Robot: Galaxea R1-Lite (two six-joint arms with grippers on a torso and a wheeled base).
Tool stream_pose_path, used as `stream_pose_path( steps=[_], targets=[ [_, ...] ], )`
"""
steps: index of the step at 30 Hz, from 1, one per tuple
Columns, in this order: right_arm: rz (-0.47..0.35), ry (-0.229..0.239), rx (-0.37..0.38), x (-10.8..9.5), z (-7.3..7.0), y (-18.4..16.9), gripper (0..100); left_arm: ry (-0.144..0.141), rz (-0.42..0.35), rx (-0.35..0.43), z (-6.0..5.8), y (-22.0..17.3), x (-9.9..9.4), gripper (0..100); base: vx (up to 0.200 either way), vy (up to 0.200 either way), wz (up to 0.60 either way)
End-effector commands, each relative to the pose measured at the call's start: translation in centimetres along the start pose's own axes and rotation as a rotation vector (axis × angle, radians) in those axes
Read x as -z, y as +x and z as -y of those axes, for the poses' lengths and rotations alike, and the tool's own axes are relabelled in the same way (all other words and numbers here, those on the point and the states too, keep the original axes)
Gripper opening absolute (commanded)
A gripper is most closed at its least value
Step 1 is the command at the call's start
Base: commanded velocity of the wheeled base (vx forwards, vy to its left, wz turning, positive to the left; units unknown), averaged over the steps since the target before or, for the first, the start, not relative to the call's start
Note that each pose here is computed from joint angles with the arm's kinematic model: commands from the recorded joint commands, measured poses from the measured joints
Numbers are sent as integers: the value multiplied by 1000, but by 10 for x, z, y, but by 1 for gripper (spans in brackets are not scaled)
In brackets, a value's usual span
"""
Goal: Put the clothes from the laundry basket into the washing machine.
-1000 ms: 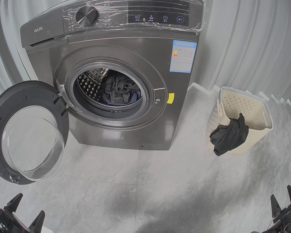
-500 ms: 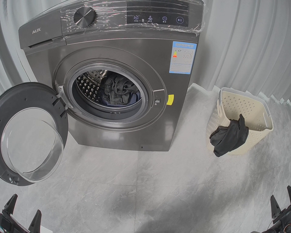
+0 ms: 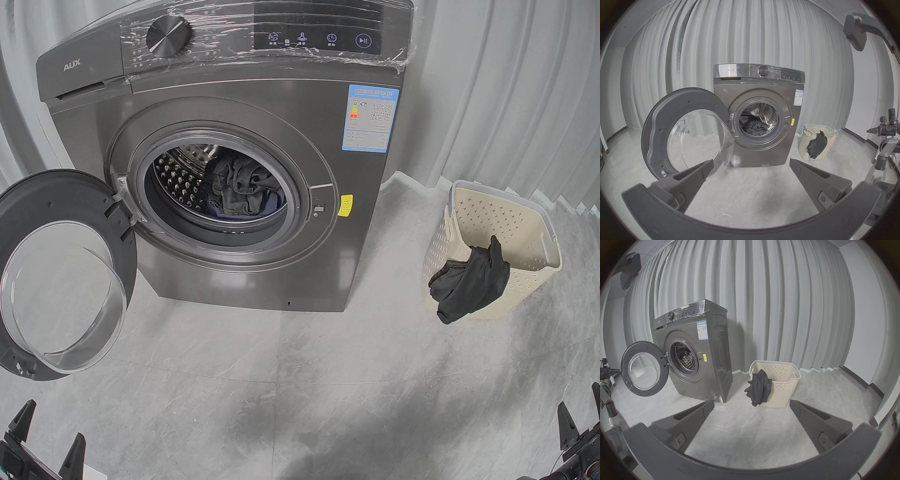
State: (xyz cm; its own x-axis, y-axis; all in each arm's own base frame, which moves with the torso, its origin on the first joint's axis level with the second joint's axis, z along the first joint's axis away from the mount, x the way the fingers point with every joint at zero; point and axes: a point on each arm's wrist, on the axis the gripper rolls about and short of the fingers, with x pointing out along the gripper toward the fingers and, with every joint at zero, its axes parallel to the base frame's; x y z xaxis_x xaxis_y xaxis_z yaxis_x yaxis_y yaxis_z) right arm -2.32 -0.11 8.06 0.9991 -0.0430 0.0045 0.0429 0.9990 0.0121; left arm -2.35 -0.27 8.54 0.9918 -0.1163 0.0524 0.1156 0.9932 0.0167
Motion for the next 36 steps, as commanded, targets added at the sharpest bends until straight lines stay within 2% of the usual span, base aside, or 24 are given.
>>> stream_pose_path(
  steps=[1,13,17,22,31,36],
  targets=[
    [-3,0,0,5,0,0,100,0,-4,0,0,0,5,100,0,-200,0],
    [-6,5,2,5,0,0,100,0,-4,3,0,0,5,100,0,-200,0],
    [-4,3,0,5,0,0,100,-9,-2,3,0,0,5,100,0,-200,0],
    [-4,-1,-2,5,0,0,100,-12,-2,5,0,0,5,100,0,0,0],
    [-3,3,-2,5,0,0,100,-12,-2,5,0,0,5,100,0,0,-600],
    [-3,0,-2,5,0,0,100,-12,-2,5,0,0,5,100,0,0,0]
  ],
)
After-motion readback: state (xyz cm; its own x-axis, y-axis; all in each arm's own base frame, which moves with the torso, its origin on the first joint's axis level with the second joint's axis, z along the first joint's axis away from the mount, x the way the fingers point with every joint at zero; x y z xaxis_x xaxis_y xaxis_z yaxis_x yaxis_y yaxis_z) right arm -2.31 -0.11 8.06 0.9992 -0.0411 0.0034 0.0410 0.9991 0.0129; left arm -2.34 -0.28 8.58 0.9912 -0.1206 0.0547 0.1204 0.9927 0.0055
